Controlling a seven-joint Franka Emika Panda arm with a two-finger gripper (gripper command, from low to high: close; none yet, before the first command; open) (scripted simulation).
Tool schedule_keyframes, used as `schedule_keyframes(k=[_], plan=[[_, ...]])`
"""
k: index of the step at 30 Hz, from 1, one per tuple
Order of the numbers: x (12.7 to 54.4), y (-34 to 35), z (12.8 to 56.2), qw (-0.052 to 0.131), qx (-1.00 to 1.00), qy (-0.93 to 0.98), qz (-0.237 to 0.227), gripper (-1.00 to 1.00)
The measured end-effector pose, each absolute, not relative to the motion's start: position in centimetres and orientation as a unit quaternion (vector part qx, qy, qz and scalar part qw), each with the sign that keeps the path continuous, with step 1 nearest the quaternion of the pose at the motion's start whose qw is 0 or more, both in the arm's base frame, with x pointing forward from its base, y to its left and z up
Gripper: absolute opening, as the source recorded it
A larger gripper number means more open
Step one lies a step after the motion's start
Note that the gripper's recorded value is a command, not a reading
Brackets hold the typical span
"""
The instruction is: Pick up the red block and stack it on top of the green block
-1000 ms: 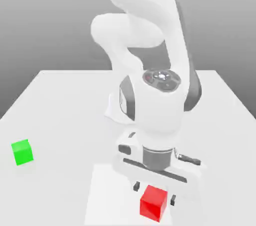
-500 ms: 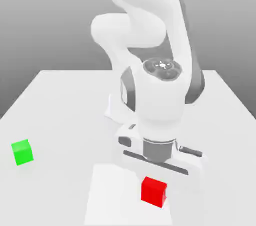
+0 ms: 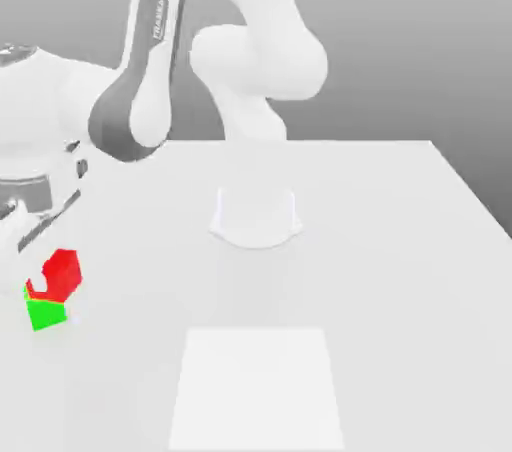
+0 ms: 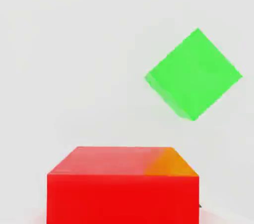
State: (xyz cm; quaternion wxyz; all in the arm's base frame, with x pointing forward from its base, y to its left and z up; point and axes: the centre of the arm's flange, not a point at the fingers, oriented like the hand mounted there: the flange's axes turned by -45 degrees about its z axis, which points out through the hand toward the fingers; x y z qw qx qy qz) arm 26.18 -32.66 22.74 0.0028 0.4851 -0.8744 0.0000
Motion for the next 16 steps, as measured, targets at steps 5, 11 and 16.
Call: schedule_keyframes(k=[5,11,16], plan=[[25.8,-32.7,18.7,0.000,0.458,-0.889,0.001,1.00],[25.8,-32.7,18.5,0.000,0.456,-0.890,0.000,1.00],[25.8,-32.8,23.4,0.000,0.455,-0.890,0.000,1.00]])
